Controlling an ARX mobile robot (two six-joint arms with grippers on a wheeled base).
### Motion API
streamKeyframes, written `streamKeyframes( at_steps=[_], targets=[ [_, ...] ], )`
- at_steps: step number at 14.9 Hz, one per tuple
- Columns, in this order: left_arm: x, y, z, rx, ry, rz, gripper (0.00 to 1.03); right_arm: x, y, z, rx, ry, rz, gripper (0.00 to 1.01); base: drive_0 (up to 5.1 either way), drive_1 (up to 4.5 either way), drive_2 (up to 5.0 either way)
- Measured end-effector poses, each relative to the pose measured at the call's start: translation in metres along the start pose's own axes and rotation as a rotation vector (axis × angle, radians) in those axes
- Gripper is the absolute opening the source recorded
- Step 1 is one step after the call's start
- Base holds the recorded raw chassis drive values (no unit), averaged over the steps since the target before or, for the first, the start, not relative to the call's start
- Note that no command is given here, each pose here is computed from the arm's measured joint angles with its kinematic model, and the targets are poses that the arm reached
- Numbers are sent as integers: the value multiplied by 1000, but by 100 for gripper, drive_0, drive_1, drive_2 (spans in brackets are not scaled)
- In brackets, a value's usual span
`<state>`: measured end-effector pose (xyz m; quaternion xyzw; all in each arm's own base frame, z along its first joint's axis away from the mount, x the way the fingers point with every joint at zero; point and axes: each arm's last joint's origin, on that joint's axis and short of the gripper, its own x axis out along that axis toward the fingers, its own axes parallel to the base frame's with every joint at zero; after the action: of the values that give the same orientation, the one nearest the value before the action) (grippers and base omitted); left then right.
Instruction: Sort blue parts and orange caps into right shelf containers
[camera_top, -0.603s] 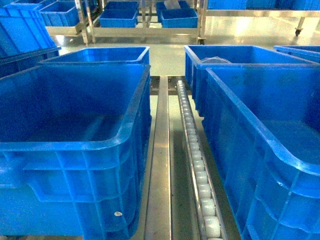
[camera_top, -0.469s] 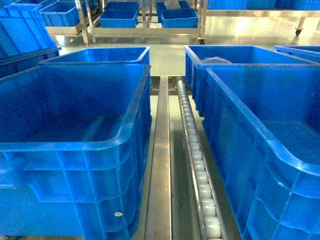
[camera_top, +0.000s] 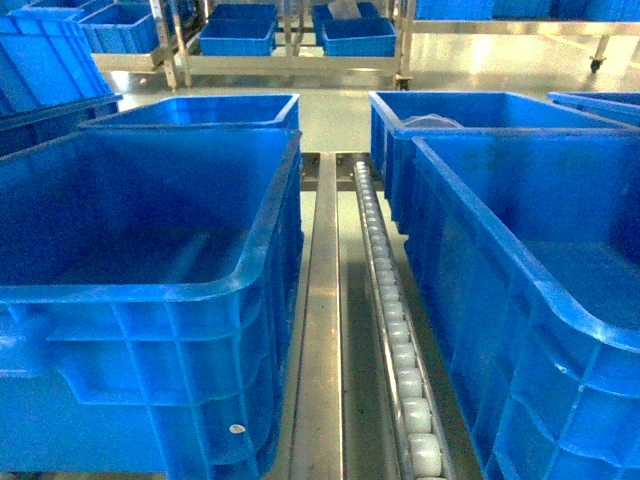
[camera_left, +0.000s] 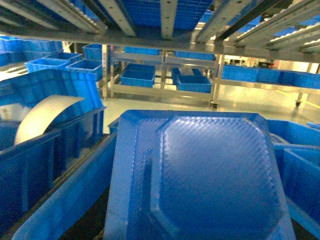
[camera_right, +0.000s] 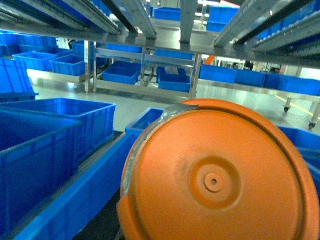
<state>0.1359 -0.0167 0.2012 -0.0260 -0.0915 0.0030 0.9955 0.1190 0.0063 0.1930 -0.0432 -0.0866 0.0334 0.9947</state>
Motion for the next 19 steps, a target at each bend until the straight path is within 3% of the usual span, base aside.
streamKeyframes(
  at_steps=[2, 3, 4, 5, 6, 7, 9, 10, 11, 13, 14, 16, 19],
  targets=[
    [62, -12, 18, 6, -37, -37, 43, 44, -3, 24, -16, -58, 29, 44, 0, 0, 0],
    [99, -18, 11, 7, 27, -44, 43, 70, -4, 28, -18, -56, 40, 44, 0, 0, 0],
    [128, -23, -5, 11, 127, -43, 43, 101, -5, 22, -15, -3, 40, 44, 0, 0, 0],
    [152, -26, -28, 14, 210, -28, 55, 128, -7, 5, -6, 84, 37, 44, 0, 0, 0],
    [161, -28, -40, 16, 249, -31, 66, 142, -8, -11, 7, 147, 30, 44, 0, 0, 0],
    [160, -29, -43, 13, 257, -36, 78, 147, -7, -25, 8, 192, 13, 55, 0, 0, 0],
    [152, -28, -30, -29, 194, -65, 100, 146, -7, -20, 6, 169, 16, 80, 0, 0, 0],
    [147, -26, -31, -48, 190, -60, 97, 145, -7, -19, 5, 164, 18, 93, 0, 0, 0],
    [142, -21, -36, -58, 209, -45, 98, 144, -7, -22, -6, 184, 8, 99, 0, 0, 0],
    [133, -15, -35, -71, 213, -9, 98, 144, -7, -24, -14, 191, 0, 98, 0, 0, 0],
    [133, -15, -34, -71, 205, -10, 98, 143, -10, -24, -7, 175, -20, 95, 0, 0, 0],
    [109, -8, -36, 10, 195, -2, 72, 118, -13, -29, 52, 186, -64, 69, 0, 0, 0],
    [76, 3, -36, 35, 195, 1, 34, 86, -10, -29, 71, 182, -65, 29, 0, 0, 0]
  ],
)
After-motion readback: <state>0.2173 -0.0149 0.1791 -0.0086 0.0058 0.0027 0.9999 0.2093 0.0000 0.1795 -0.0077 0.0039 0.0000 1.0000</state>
